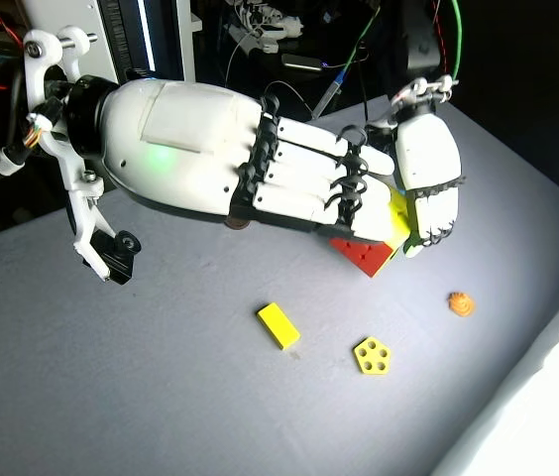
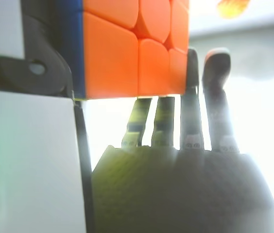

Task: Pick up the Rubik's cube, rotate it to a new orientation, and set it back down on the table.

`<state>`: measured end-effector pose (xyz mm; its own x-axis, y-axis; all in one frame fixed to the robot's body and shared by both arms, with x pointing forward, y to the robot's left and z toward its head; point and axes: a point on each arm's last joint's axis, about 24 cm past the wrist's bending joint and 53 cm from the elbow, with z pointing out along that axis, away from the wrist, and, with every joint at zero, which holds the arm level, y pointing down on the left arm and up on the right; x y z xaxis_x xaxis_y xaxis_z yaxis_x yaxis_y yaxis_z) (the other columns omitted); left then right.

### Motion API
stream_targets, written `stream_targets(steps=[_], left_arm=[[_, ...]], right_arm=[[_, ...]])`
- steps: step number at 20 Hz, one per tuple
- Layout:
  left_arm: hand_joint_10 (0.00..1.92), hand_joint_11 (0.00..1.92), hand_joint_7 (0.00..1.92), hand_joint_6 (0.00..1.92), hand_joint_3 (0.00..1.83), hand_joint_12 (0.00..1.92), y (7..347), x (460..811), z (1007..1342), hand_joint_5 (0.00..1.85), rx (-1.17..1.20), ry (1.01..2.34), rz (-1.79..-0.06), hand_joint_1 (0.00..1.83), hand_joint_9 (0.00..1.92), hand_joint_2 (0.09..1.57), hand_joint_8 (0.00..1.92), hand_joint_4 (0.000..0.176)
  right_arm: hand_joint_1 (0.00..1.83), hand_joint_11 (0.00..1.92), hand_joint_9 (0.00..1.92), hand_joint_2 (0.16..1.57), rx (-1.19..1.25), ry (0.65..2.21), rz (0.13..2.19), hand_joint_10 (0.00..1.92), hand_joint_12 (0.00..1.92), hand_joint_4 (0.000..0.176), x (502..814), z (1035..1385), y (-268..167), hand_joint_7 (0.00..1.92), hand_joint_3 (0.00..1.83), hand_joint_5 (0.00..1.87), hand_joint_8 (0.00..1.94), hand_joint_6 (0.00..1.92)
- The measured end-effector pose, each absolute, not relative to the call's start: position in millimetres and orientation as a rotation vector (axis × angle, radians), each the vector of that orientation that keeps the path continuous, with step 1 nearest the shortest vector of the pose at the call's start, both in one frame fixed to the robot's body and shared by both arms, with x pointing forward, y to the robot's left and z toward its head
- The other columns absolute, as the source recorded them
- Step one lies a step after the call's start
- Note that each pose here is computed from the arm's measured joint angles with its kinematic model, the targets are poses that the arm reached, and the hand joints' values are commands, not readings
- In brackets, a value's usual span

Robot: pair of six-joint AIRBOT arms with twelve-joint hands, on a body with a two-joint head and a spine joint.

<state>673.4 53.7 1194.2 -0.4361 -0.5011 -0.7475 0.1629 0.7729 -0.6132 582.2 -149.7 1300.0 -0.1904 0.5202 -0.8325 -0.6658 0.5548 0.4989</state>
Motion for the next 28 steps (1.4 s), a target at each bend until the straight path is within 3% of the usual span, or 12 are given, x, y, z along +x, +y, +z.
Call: stream_targets(steps=[4,6,9,10,11,12,13,14,16,17,20,28], left_arm=[[1.90,0.29,0.47,1.65,0.00,1.92,46,669,1212,0.50,-0.263,1.864,-0.815,1.03,0.26,1.41,1.87,0.000],[1.90,0.29,0.45,1.71,0.00,1.92,44,668,1222,0.48,-0.246,1.864,-0.817,1.01,0.26,1.42,1.87,0.013],[1.89,0.28,0.47,1.65,0.00,1.92,47,669,1225,0.51,-0.250,1.859,-0.809,1.03,0.27,1.41,1.86,0.000],[1.90,0.28,0.48,1.65,0.00,1.92,48,670,1225,0.51,-0.256,1.860,-0.805,1.03,0.27,1.40,1.85,0.002],[1.90,0.28,0.48,1.65,0.00,1.92,48,669,1225,0.51,-0.258,1.862,-0.806,1.03,0.27,1.40,1.85,0.002],[1.92,0.28,0.44,1.70,0.01,1.92,47,668,1225,0.49,-0.255,1.863,-0.809,1.01,0.25,1.42,1.88,0.008],[1.92,0.29,0.41,1.75,0.01,1.92,45,667,1224,0.46,-0.252,1.865,-0.814,0.98,0.24,1.44,1.92,0.012],[1.92,0.28,0.42,1.74,0.01,1.92,44,665,1224,0.47,-0.248,1.868,-0.816,0.99,0.25,1.44,1.91,0.009],[1.92,0.27,0.46,1.68,0.00,1.92,42,663,1222,0.48,-0.246,1.875,-0.822,1.02,0.26,1.42,1.90,0.000],[1.92,0.27,0.45,1.69,0.00,1.92,42,663,1220,0.47,-0.246,1.878,-0.820,1.01,0.26,1.43,1.91,0.000],[1.90,0.26,0.46,1.68,0.00,1.92,44,663,1217,0.48,-0.246,1.882,-0.811,1.01,0.25,1.42,1.90,0.000],[1.92,0.28,0.47,1.68,0.00,1.92,48,666,1219,0.47,-0.256,1.875,-0.802,1.02,0.27,1.42,1.89,0.000]], right_arm=[[0.11,0.01,0.09,1.26,-0.200,1.416,1.089,0.01,0.01,0.000,572,1298,-143,0.09,0.00,0.00,0.00,0.00],[0.12,0.00,0.14,1.25,-0.221,1.435,1.108,0.00,0.23,0.000,567,1295,-141,0.17,0.01,0.04,0.00,0.00],[0.12,0.00,0.17,1.25,-0.202,1.436,1.112,0.01,0.27,0.000,564,1298,-146,0.21,0.01,0.07,0.01,0.01],[0.14,0.00,0.30,1.25,-0.195,1.454,1.125,0.07,0.62,0.000,561,1296,-147,0.29,0.00,0.11,0.02,0.01],[0.14,0.00,0.30,1.25,-0.200,1.466,1.134,0.07,0.62,0.000,558,1294,-146,0.29,0.00,0.11,0.02,0.01],[0.17,0.00,0.38,1.23,-0.207,1.480,1.146,0.30,1.07,0.000,554,1292,-144,0.40,0.00,0.16,0.01,0.01],[0.18,0.00,0.38,1.23,-0.237,1.493,1.153,0.91,1.50,0.000,548,1289,-140,0.60,0.00,0.16,0.08,0.00],[0.22,0.03,0.41,1.22,-0.248,1.498,1.156,1.21,1.68,0.000,545,1288,-137,0.69,0.00,0.15,0.23,0.00],[0.25,0.08,0.38,1.21,-0.243,1.530,1.146,1.53,1.89,0.000,546,1281,-136,0.58,0.00,0.09,0.73,0.00],[0.25,0.14,0.39,1.20,-0.236,1.555,1.132,1.61,1.92,0.000,548,1275,-136,0.52,0.00,0.09,0.91,0.00],[0.16,0.22,0.34,1.23,-0.215,1.595,1.123,1.74,1.92,0.000,553,1265,-135,0.39,0.00,0.12,1.16,0.01],[0.22,0.31,0.35,1.25,-0.210,1.700,1.110,1.74,1.92,0.000,563,1237,-104,0.39,0.00,0.11,1.19,0.00]])
